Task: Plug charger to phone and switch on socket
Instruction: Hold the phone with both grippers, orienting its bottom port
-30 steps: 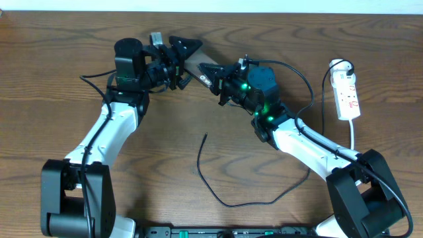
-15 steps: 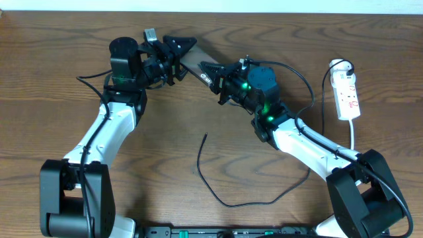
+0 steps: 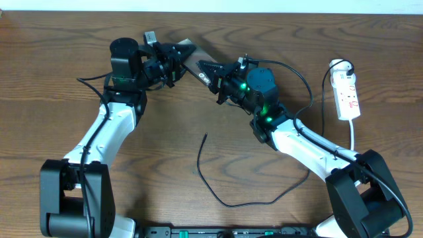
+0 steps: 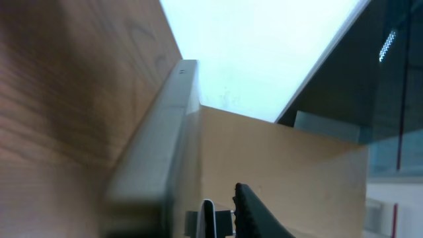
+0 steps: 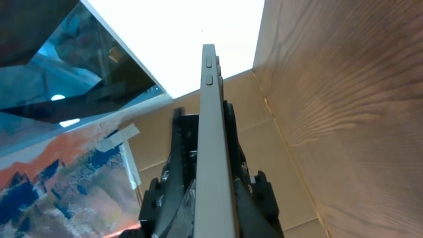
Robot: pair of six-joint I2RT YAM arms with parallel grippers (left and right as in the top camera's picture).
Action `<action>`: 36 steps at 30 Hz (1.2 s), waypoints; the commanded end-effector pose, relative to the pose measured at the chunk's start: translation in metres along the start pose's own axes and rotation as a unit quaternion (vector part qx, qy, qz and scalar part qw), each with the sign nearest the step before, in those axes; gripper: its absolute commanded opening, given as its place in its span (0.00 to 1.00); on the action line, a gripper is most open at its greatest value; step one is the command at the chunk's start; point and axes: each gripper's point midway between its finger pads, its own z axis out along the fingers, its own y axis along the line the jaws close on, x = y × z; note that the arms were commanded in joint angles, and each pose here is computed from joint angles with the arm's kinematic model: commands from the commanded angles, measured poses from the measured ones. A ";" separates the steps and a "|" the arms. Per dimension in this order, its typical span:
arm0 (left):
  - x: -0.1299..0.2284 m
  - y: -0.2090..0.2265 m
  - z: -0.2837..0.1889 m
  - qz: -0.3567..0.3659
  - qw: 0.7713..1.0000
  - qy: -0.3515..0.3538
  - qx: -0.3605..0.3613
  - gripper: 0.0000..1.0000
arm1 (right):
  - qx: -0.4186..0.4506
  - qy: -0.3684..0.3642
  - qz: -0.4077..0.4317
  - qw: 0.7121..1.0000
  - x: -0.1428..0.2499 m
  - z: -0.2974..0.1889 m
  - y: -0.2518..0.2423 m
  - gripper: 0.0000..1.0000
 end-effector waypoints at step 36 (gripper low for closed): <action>-0.003 -0.005 -0.004 0.045 0.999 -0.014 0.002 0.08 | -0.014 0.021 -0.024 0.999 0.023 0.005 0.008 0.02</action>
